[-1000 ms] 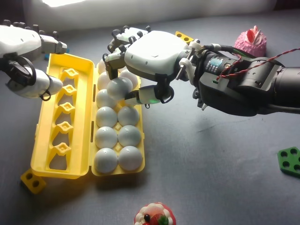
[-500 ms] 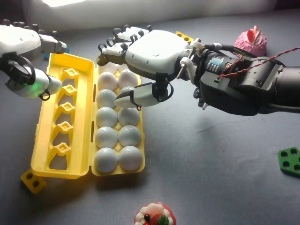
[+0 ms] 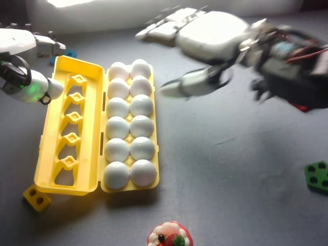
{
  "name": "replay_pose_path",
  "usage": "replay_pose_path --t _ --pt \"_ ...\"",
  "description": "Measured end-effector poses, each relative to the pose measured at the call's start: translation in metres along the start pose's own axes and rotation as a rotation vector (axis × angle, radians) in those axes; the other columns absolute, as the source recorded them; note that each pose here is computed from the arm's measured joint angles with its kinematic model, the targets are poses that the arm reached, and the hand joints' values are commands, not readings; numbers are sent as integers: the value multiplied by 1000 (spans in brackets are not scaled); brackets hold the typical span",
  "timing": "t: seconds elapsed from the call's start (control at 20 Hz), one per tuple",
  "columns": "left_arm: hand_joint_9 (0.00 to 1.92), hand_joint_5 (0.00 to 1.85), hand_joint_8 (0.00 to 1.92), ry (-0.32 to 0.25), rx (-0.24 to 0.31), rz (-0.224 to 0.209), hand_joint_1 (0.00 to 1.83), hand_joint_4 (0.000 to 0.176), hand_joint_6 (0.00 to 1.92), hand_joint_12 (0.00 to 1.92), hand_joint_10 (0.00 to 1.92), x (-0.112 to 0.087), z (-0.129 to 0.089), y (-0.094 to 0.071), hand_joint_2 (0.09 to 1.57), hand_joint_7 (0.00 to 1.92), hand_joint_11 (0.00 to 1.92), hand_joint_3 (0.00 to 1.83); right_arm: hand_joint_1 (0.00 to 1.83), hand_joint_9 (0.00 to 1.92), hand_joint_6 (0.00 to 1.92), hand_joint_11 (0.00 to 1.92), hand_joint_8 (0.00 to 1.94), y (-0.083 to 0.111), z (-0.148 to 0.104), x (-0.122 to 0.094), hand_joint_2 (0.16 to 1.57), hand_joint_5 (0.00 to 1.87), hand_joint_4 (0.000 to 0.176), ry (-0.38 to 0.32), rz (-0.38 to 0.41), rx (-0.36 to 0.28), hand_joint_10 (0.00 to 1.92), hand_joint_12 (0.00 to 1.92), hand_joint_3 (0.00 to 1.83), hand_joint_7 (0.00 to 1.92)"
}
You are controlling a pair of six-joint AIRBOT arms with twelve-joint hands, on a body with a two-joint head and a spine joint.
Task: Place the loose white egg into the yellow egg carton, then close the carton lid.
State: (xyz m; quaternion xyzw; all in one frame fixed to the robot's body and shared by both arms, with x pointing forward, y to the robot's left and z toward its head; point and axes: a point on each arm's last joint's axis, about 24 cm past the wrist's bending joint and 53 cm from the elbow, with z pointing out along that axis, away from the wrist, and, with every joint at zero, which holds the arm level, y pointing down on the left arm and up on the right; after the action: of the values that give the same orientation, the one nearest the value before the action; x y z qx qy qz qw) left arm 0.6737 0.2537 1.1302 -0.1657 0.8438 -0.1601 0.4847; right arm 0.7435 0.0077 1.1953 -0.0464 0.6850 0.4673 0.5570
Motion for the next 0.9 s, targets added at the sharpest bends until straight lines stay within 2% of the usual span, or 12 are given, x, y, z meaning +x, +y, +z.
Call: replay_pose_path --t 0.15,0.25,0.35,0.4,0.5,0.6,0.65,0.7,0.75,0.8,0.9 --pt "211 198 11 -1 3 -74 536 38 8 869 8 -1 1 0 1333 249 0 0 518 0 96 0 2 -14 -34 -23 1064 140 0 -6 7 39 437 1109 0 150" --pt "220 210 7 -7 -20 -185 562 33 9 845 9 -4 2 8 1326 253 0 0 500 0 90 0 0 -20 -56 -33 1064 138 0 -1 -10 59 440 1114 0 145" --pt "219 212 4 -19 -53 -306 532 35 8 830 8 -8 5 23 1328 251 0 0 454 0 65 0 0 -25 -74 -42 1084 120 0 3 -8 86 387 1014 3 127" --pt "207 198 3 -23 -62 -343 501 35 2 779 2 -9 5 27 1339 254 0 2 507 0 66 0 4 -29 -82 -46 1074 146 0 6 10 102 409 964 0 147" --pt "213 225 5 -22 -67 -408 494 36 13 808 3 -11 7 31 1329 263 0 0 509 0 50 0 0 -34 -98 -53 1071 140 0 12 30 136 397 908 0 138" --pt "224 251 8 -11 -83 -459 434 29 15 721 12 -9 11 35 1329 272 0 0 437 0 35 0 0 -33 -113 -62 1095 124 0 10 31 154 396 1002 2 116" --pt "217 246 5 -4 -92 -489 392 33 10 679 7 -7 12 37 1332 275 0 0 475 0 38 0 4 -30 -120 -69 1083 142 0 8 32 165 418 969 0 132" --pt "224 250 9 -2 -100 -505 351 29 9 673 9 -7 13 39 1333 292 0 1 496 7 42 0 6 -26 -125 -74 1074 163 0 0 33 163 453 1001 0 158" --pt "272 292 18 -3 -113 -527 297 17 19 777 23 -8 14 44 1323 342 0 0 491 13 42 0 9 -17 -131 -84 1077 166 0 -22 50 149 465 1011 0 171" --pt "338 345 31 -5 -126 -531 298 0 32 976 43 -9 14 50 1310 410 0 0 494 17 44 0 6 -13 -133 -88 1075 179 0 -32 63 142 479 1049 0 178" --pt "426 414 25 -14 -169 -554 184 0 38 1147 60 -9 15 65 1300 483 0 0 494 32 49 0 9 -11 -134 -87 1073 201 0 -30 67 138 495 1110 0 208"
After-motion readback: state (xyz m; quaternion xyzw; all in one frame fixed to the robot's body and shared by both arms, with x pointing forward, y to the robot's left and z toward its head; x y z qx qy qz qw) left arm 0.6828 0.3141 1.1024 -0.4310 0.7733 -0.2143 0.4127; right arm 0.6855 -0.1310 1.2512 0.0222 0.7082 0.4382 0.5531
